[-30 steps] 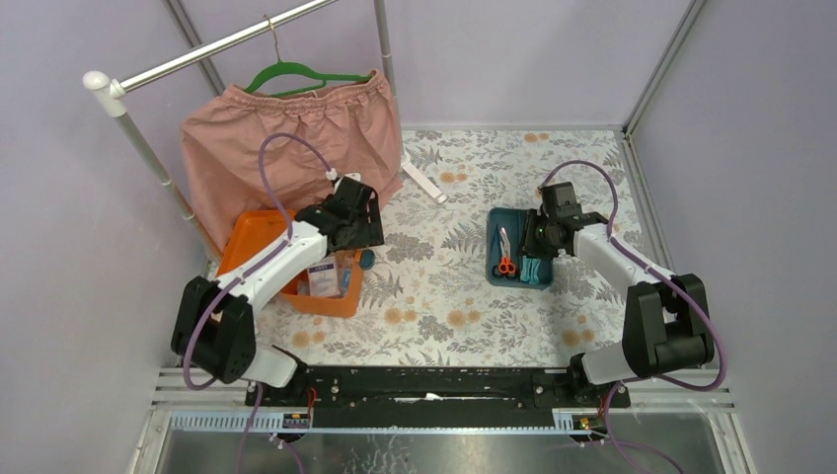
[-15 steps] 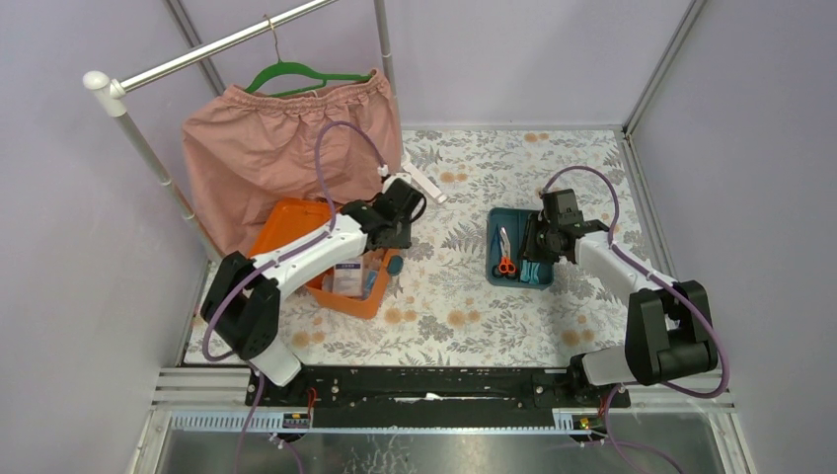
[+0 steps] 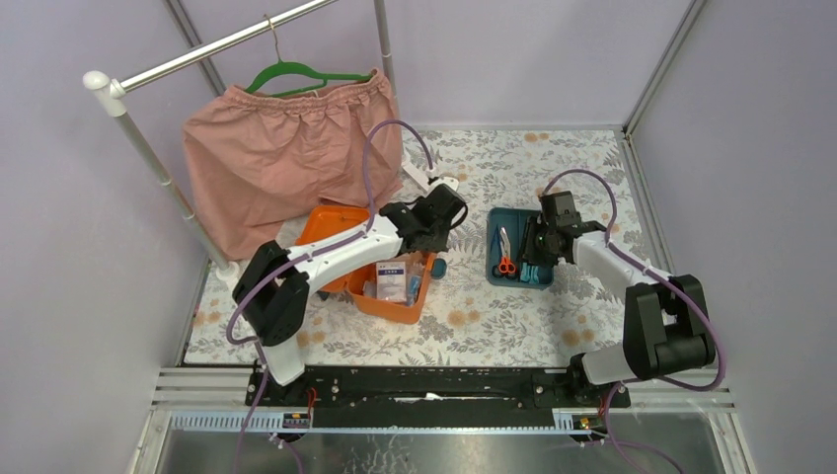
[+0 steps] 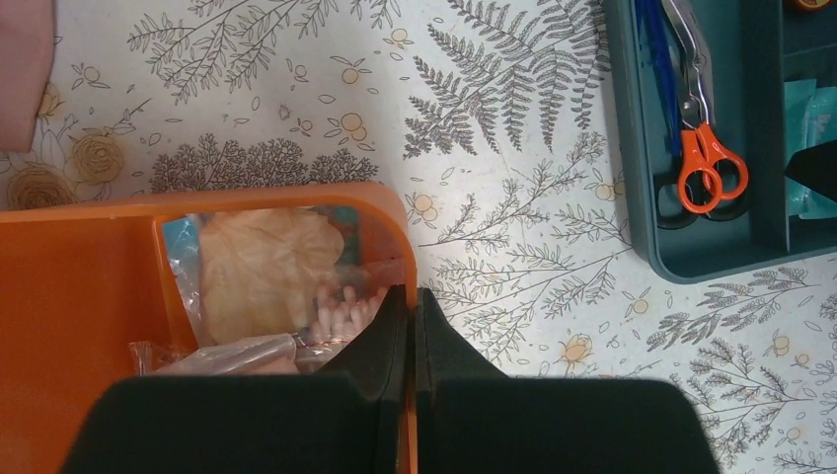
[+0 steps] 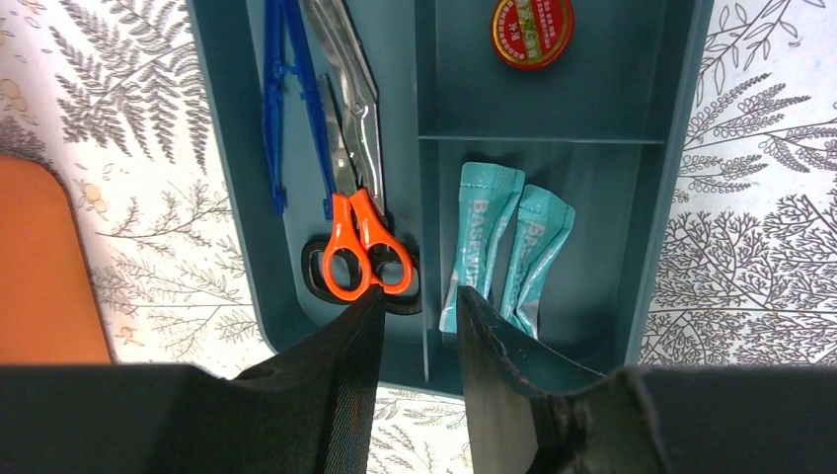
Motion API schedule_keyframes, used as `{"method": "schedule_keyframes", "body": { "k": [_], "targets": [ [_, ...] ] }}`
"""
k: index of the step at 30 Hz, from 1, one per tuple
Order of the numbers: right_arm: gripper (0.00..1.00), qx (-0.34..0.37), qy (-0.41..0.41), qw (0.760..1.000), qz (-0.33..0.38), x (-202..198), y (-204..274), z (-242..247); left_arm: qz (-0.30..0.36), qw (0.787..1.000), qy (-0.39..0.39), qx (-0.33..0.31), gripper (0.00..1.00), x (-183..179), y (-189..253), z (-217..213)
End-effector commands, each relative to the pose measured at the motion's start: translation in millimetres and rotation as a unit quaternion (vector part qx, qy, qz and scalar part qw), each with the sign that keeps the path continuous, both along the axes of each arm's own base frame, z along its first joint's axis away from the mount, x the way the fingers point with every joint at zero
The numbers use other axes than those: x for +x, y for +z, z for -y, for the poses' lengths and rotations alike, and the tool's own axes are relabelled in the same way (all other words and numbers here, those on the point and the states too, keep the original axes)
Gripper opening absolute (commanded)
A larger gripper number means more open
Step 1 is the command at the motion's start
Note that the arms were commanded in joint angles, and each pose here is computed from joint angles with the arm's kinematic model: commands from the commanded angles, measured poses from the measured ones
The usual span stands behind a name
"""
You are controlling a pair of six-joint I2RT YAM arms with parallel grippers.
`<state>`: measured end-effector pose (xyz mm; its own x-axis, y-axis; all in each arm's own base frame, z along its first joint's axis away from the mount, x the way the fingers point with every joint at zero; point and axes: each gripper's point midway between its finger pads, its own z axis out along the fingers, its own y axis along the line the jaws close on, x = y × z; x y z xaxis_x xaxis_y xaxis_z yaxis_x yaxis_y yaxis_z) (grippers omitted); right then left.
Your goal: Organize the medicine kit
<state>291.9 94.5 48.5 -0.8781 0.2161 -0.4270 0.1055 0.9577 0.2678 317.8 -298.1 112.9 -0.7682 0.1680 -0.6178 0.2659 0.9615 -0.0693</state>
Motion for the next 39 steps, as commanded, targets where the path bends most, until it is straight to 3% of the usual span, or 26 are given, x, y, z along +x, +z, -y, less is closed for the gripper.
{"method": "schedule_keyframes", "body": {
  "k": [1,7,16,21,26,33,39],
  "targets": [
    [0.41,-0.019,-0.004,1.0,0.004,14.6,1.4,3.6,0.031,0.999,-0.01,-0.028,0.0,16.1,13.5,19.7],
    [0.36,-0.021,-0.006,1.0,0.011,31.7,-2.1,1.3,0.036,0.997,-0.034,-0.057,0.0,23.7,25.5,48.0],
    [0.31,-0.032,0.006,0.999,-0.006,39.5,-18.3,-4.2,0.037,0.992,-0.106,-0.062,0.0,-0.3,24.4,73.5],
    [0.25,-0.038,0.005,0.999,-0.011,39.2,-26.0,-5.1,0.05,0.991,-0.111,-0.054,0.32,-4.8,30.6,70.6],
    [0.15,-0.045,0.002,0.999,-0.011,39.3,-29.6,-3.5,0.074,0.99,-0.105,-0.06,0.48,-1.4,53.5,66.1],
    [0.04,-0.042,-0.001,0.999,-0.006,38.0,-27.4,-3.2,0.113,0.988,-0.084,-0.064,0.52,7.2,97.6,56.4],
    [0.0,-0.038,-0.003,0.999,0.004,36.6,-17.7,-3.3,0.157,0.985,-0.027,-0.07,0.52,27.5,140.9,7.4]
  ]
}}
